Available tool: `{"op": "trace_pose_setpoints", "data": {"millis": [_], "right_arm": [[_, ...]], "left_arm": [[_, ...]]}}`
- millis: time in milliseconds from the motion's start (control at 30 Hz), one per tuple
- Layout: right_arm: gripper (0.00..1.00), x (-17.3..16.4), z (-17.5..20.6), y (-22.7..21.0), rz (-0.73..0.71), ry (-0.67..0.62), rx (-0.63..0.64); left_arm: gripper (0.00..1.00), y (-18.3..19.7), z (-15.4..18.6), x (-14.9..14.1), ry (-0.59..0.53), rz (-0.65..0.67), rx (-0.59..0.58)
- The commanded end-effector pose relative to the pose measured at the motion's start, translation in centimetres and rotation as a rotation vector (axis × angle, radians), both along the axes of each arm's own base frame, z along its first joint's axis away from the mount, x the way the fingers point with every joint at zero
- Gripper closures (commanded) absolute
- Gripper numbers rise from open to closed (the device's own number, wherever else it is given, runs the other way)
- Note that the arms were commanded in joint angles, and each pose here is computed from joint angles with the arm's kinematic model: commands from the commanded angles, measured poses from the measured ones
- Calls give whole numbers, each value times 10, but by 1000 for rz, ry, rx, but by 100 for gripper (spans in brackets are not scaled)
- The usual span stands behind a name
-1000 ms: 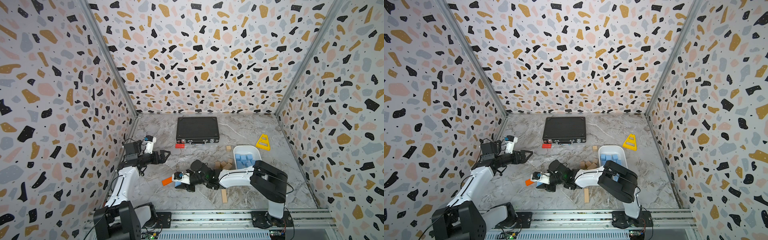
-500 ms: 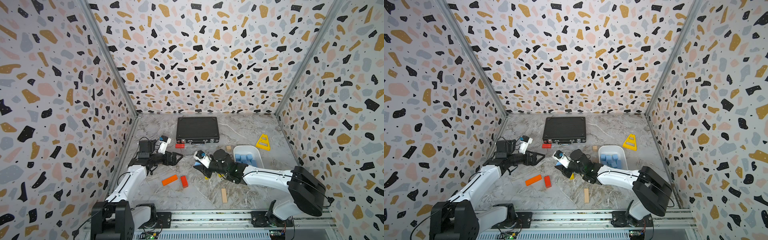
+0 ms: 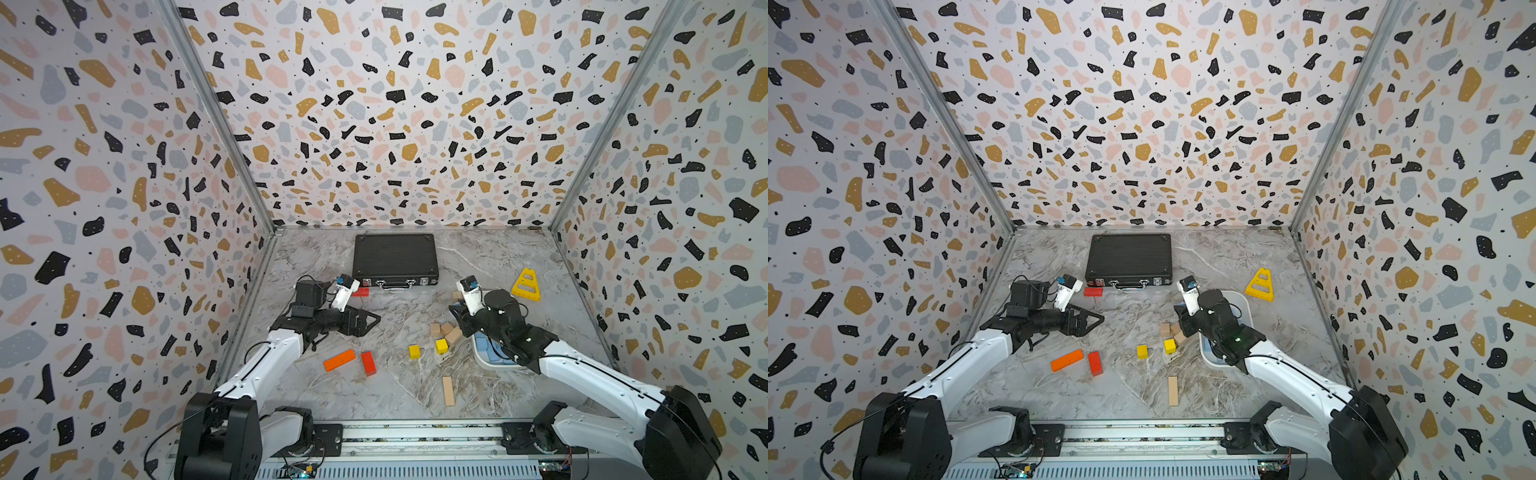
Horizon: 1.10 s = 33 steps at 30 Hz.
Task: Pick out the blue building blocks
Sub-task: Place the building block in the storage box.
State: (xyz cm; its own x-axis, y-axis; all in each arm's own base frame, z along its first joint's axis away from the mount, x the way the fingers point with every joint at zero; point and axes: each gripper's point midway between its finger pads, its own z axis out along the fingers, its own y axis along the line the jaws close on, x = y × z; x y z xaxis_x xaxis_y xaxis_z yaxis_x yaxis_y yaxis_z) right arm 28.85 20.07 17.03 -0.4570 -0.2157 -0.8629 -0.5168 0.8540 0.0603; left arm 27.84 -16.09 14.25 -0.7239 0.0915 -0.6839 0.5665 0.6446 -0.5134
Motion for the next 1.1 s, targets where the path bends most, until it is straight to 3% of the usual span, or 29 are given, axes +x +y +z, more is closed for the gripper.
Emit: {"op": "trace_pose_setpoints", "data": {"millis": [0, 367, 733, 1067], "right_arm": [[81, -8, -15, -48, -175, 88, -53], [82, -22, -52, -128, -553, 219, -80], [83, 12, -60, -90, -440, 160, 25], [81, 21, -78, -86, -439, 166, 22]], "left_arm": [[0, -6, 0, 0, -11, -15, -11], [0, -8, 1, -2, -16, -30, -9], [0, -6, 1, -3, -33, -35, 15], [0, -6, 0, -2, -41, -40, 25]]}}
